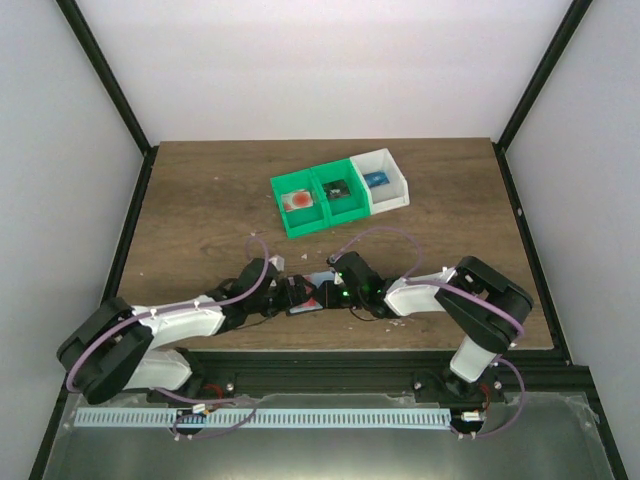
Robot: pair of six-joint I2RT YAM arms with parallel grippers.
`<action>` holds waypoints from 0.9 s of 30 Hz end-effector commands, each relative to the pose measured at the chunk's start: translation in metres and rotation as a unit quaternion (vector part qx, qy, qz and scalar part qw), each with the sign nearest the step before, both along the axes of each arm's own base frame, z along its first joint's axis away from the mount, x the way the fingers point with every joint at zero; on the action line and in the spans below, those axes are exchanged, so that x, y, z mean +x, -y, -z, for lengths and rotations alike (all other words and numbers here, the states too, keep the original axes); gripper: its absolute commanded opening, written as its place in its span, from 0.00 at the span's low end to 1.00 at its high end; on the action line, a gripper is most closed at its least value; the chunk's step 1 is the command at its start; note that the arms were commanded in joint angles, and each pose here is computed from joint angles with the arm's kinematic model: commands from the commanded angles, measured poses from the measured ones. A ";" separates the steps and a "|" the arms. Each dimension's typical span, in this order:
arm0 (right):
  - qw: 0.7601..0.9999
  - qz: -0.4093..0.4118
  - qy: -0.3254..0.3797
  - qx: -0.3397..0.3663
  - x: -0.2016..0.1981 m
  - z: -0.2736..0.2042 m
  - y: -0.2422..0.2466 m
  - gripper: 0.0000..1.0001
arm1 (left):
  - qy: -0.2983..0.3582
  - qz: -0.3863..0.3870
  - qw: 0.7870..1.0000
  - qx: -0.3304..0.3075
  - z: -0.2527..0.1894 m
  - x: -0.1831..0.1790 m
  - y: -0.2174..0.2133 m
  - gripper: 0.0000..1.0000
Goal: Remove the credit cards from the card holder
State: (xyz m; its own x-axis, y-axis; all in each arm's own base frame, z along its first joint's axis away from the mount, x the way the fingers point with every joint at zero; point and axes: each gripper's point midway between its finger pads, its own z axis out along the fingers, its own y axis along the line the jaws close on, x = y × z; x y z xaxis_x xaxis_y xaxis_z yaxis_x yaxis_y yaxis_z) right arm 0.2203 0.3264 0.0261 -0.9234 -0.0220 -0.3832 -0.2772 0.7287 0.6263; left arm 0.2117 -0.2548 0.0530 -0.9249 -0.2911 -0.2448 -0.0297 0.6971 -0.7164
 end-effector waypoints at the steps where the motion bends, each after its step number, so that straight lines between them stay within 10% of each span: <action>1: 0.997 -0.020 -0.049 -0.052 -0.029 0.034 0.014 0.14 | 0.010 0.011 1.000 -0.020 -0.009 0.004 0.010 0.97; 27: 0.997 -0.022 -0.051 -0.046 -0.030 0.035 0.012 0.14 | 0.045 0.034 0.996 -0.069 -0.044 0.006 0.025 0.97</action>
